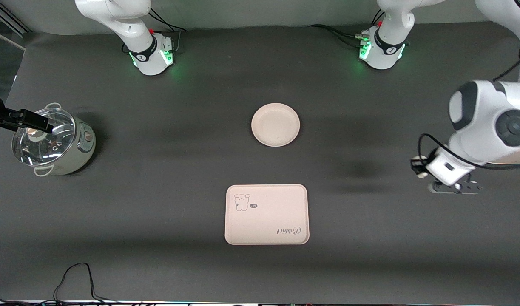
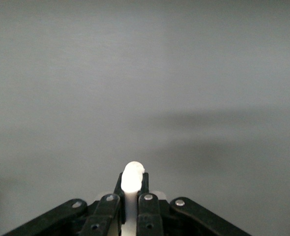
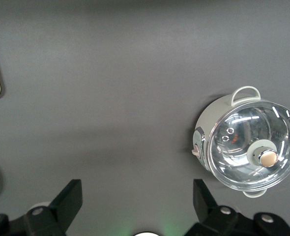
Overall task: Place bun in plate and plate on tray
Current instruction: 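Carry the bun with the left gripper over the white plate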
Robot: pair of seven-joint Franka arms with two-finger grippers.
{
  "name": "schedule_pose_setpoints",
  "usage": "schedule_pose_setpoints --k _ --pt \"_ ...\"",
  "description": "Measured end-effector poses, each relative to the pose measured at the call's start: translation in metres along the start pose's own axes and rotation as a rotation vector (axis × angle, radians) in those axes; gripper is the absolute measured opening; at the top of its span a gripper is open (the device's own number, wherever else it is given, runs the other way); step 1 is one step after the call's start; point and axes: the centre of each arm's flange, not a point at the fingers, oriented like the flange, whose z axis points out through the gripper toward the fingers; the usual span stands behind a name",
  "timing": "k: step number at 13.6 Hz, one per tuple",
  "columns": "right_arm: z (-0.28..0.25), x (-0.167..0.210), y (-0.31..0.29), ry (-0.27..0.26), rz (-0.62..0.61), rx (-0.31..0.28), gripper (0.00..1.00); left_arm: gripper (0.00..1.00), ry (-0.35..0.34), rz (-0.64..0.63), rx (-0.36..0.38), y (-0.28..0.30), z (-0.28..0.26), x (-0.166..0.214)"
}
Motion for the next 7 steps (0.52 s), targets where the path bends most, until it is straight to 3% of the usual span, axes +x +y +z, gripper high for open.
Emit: schedule_pose_setpoints --k 4,7 --pt "0.000 0.000 0.000 -0.001 0.000 0.000 1.00 0.12 -0.012 0.004 -0.018 0.131 -0.072 -0.044" --pt "0.003 0.000 0.000 -0.006 0.000 0.000 1.00 0.12 0.037 -0.064 -0.067 0.217 -0.043 -0.078"
